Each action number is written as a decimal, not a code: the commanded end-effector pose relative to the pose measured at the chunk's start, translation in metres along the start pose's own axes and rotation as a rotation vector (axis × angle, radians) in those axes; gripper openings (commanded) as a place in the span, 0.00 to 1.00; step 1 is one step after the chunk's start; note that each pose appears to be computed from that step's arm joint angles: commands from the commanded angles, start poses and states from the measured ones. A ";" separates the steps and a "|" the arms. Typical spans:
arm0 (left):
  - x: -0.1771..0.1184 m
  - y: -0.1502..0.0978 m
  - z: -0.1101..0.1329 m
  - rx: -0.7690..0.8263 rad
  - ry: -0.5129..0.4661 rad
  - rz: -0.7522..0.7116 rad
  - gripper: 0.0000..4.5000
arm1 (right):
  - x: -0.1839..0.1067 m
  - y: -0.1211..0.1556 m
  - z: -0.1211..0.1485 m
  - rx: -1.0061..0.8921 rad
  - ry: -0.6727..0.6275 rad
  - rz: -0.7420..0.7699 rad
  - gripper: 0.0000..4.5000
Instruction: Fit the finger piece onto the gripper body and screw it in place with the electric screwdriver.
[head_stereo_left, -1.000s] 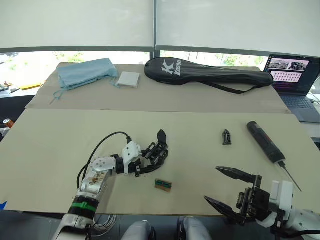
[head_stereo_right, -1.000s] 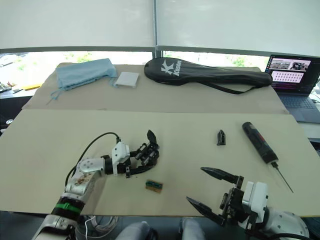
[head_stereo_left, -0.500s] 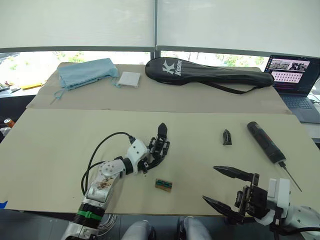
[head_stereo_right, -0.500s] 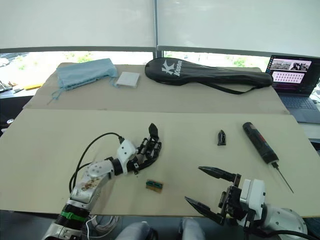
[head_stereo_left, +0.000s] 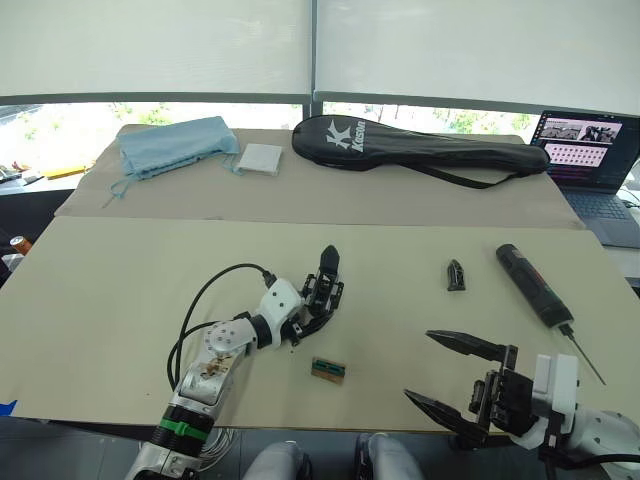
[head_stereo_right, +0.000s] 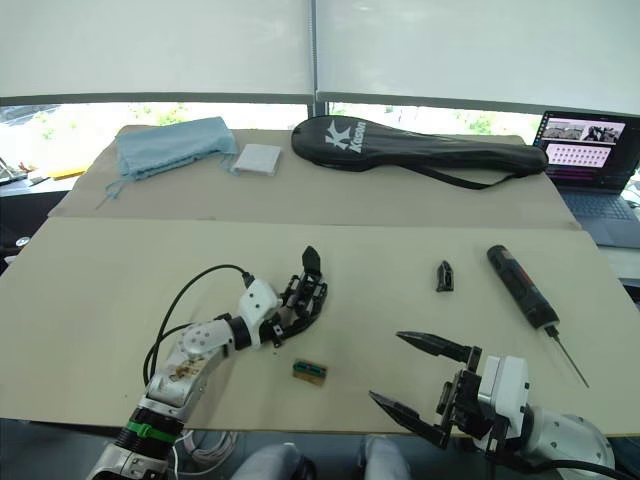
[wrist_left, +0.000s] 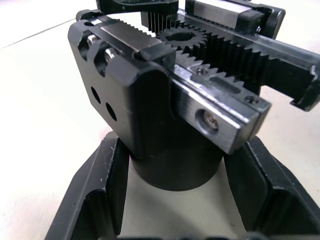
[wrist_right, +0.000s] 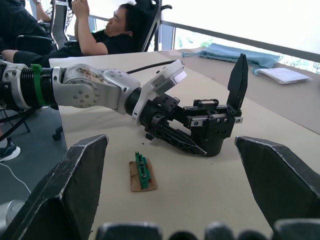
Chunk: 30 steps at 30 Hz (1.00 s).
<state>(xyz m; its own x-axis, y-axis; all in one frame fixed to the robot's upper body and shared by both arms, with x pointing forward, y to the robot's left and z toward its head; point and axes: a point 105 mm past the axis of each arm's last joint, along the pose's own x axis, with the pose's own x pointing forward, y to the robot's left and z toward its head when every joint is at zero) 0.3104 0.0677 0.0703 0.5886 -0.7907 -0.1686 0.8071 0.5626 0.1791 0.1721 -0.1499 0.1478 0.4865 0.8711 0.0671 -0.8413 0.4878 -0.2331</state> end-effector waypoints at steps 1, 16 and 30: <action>0.006 -0.016 0.011 0.019 -0.038 -0.042 0.51 | 0.003 0.001 0.010 -0.042 -0.021 0.006 1.00; -0.001 -0.013 -0.002 -0.056 0.016 -0.032 0.99 | 0.001 0.001 0.008 -0.039 -0.014 0.008 1.00; -0.083 0.044 -0.011 -0.046 -0.080 -0.131 0.99 | -0.043 0.002 0.005 -0.067 0.054 -0.197 1.00</action>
<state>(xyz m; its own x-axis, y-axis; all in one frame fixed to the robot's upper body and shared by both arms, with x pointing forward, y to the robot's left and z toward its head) 0.2981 0.1470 0.0685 0.4916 -0.8514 -0.1827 0.8708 0.4784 0.1138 0.1525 -0.1802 0.1382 0.6360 0.7704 0.0437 -0.7476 0.6293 -0.2123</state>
